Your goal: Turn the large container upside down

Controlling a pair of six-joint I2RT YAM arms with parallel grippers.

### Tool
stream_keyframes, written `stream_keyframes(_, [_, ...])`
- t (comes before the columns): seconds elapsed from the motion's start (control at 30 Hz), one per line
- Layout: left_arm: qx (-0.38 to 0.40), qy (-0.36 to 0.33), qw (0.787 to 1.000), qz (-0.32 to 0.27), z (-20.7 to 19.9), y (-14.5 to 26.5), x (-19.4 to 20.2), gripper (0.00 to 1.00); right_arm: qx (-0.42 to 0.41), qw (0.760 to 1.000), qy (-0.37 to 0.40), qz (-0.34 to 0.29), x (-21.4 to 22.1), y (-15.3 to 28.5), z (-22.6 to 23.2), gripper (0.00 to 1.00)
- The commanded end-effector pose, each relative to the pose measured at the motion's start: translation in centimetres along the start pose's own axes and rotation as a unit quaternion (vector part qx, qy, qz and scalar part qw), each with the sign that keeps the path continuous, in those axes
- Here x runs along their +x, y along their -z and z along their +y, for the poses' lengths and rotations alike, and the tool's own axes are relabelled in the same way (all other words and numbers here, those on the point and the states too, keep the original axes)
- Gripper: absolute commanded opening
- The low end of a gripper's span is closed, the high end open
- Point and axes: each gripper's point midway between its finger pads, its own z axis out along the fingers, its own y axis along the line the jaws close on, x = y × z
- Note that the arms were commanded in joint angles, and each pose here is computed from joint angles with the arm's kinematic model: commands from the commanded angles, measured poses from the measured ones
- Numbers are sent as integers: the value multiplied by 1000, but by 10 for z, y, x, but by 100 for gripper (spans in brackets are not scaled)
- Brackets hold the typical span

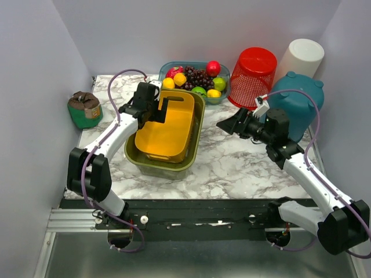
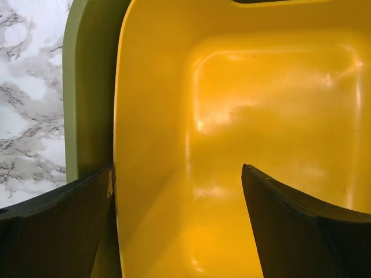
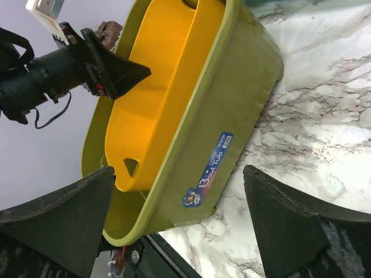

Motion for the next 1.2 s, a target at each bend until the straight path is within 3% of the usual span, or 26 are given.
stream_keyframes(0.0, [-3, 8, 999, 38, 2, -7, 23, 99, -20, 1000, 6, -8, -10, -1, 16, 100])
stream_keyframes(0.27, [-20, 24, 998, 53, 7, -2, 35, 94, -20, 1000, 5, -2, -5, -3, 14, 100])
stream_keyframes(0.5, [-25, 32, 999, 7, 13, 24, 2, 96, -18, 1000, 4, 0, -5, -2, 13, 100])
stream_keyframes(0.8, [-28, 10, 998, 47, 15, 22, 14, 98, -23, 1000, -3, 3, -3, -4, 14, 100])
stream_keyframes(1.03, [-11, 10, 997, 82, 7, 9, 39, 90, -24, 1000, -6, 3, -2, -5, 14, 100])
stream_keyframes(1.17, [4, 15, 994, 107, -1, -1, 48, 79, -26, 1000, -8, 7, -1, -7, 15, 100])
